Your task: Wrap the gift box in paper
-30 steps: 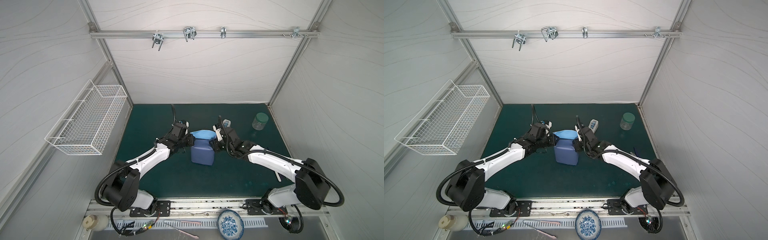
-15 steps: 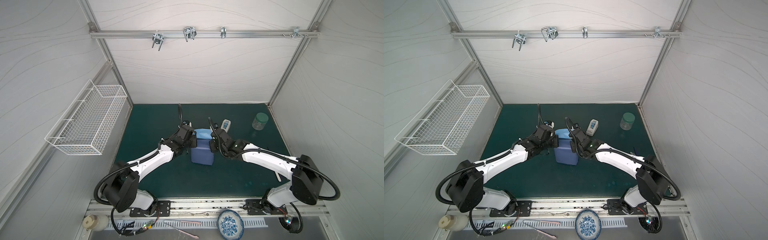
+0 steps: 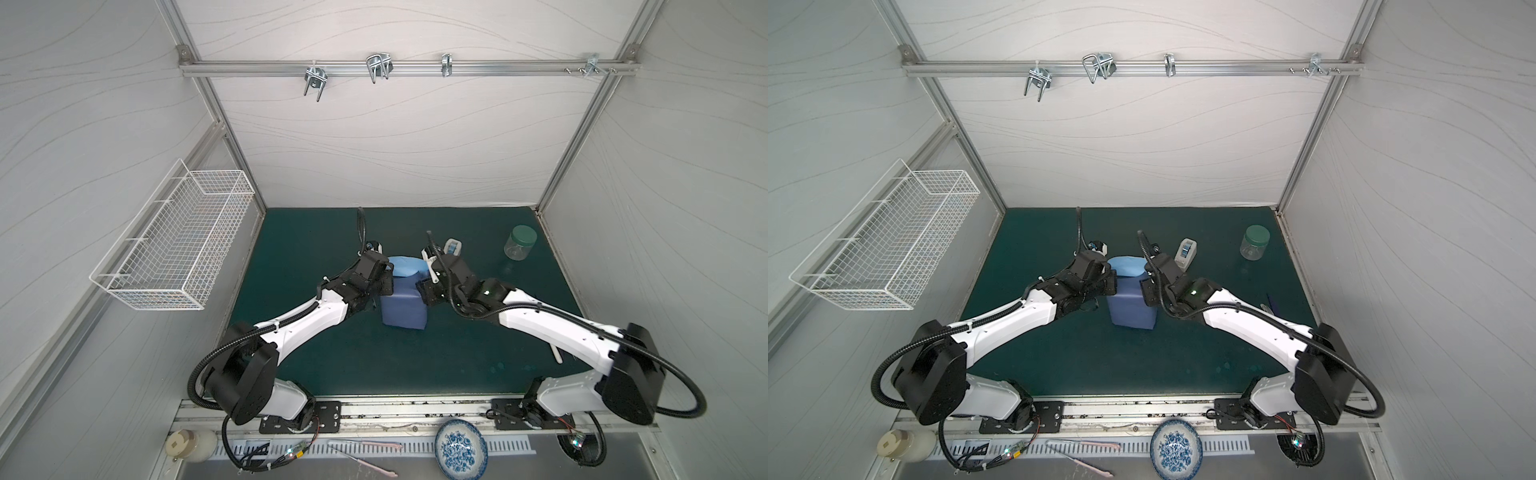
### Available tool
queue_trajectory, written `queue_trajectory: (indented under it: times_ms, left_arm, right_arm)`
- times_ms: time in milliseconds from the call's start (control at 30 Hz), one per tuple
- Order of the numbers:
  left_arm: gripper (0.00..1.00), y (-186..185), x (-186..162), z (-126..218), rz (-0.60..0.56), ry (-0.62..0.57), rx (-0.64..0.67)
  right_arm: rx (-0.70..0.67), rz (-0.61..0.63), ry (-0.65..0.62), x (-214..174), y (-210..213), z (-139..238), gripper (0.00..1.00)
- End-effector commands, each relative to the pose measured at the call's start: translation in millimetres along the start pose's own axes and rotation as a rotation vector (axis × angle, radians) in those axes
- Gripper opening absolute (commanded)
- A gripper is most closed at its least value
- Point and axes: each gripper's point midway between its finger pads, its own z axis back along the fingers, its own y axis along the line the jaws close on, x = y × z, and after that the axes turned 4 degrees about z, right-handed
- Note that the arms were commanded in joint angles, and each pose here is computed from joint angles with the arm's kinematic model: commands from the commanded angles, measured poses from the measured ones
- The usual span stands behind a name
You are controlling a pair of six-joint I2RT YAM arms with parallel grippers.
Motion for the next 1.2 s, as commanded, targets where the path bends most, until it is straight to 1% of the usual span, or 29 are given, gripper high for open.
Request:
queue_trajectory:
  times_ms: [0, 67, 100, 200, 267, 333, 433, 567, 733, 900, 1167]
  left_arm:
    - [0.03, 13, -16, -2, -0.022, 0.069, 0.060]
    - [0.02, 12, -16, -1, -0.023, 0.068, 0.059]
    - [0.02, 12, -16, 0, -0.022, 0.068, 0.057]
    - [0.03, 12, -15, 2, -0.023, 0.061, 0.054]
    - [0.03, 11, -14, 3, -0.024, 0.061, 0.050]
    - [0.02, 10, -13, 3, -0.026, 0.061, 0.050]
    - [0.02, 10, -14, 2, -0.026, 0.064, 0.047]
    - [0.02, 7, -13, 1, -0.030, 0.068, 0.040]
    - [0.02, 6, -13, 1, -0.034, 0.067, 0.036]
    - [0.02, 4, -12, 2, -0.041, 0.065, 0.033]
    - [0.01, 3, -13, 2, -0.043, 0.066, 0.030]
  right_arm:
    - [0.213, -0.046, -0.017, 3, 13, 28, 0.58]
    - [0.278, -0.093, -0.036, 3, 5, 36, 0.58]
    - [0.276, -0.113, -0.040, 2, -3, 37, 0.58]
    - [0.260, -0.211, -0.048, 2, -32, 30, 0.52]
    - [0.256, -0.282, -0.043, 3, -48, 18, 0.48]
    - [0.264, -0.299, -0.030, 3, -50, 6, 0.46]
    - [0.313, -0.324, -0.019, 7, -45, -11, 0.44]
    - [0.370, -0.339, -0.007, 7, -36, -23, 0.44]
    - [0.394, -0.336, 0.000, 5, -27, -28, 0.46]
    - [0.405, -0.318, 0.020, 2, -15, -33, 0.47]
    - [0.362, -0.296, 0.082, -17, -7, -49, 0.51]
